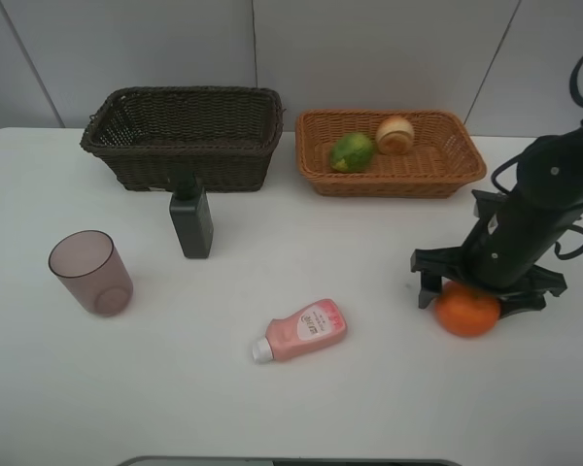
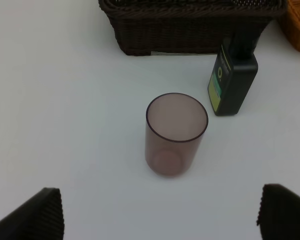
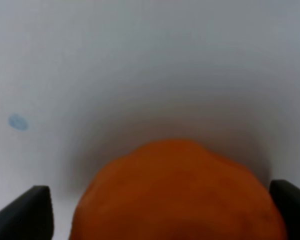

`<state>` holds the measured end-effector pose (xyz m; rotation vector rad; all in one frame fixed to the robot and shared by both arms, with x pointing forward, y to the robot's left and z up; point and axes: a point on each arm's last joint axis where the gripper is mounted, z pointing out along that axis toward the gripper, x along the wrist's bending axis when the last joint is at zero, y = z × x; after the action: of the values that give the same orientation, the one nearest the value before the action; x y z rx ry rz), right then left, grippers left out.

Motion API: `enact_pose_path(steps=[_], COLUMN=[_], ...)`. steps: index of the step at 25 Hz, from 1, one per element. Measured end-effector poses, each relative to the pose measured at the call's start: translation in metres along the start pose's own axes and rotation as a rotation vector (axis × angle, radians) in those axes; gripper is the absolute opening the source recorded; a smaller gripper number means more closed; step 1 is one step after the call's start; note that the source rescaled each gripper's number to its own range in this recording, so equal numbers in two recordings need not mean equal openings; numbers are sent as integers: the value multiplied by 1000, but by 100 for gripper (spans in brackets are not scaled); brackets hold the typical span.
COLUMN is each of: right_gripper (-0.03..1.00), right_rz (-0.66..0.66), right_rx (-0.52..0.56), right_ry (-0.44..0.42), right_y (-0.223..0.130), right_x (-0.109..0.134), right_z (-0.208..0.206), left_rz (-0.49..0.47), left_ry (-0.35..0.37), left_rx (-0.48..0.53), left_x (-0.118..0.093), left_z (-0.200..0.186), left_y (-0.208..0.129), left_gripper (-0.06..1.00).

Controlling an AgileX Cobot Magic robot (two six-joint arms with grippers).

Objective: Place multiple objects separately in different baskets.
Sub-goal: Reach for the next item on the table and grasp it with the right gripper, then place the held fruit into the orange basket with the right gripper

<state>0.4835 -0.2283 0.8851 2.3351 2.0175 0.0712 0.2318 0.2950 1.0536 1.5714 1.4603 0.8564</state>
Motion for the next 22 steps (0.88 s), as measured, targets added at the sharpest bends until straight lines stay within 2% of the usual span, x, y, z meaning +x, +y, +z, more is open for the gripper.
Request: enact_pose_path(steps=[1, 3, 4, 22], right_gripper=[78, 55, 50, 50], right_rz=[1, 3, 3, 4], right_rx=[2, 5, 6, 7], right_ry=[0, -1, -1, -1], right_y=[0, 0, -1, -1], right_x=[0, 0, 0, 0], right_z=[0, 0, 0, 0], left_rz=[0, 0, 0, 0], left_ry=[0, 0, 0, 0], left_rx=[0, 0, 0, 0], left_x=[0, 0, 0, 0], left_z=[0, 0, 0, 0], left_y=[0, 0, 0, 0], left_gripper=[100, 100, 100, 100])
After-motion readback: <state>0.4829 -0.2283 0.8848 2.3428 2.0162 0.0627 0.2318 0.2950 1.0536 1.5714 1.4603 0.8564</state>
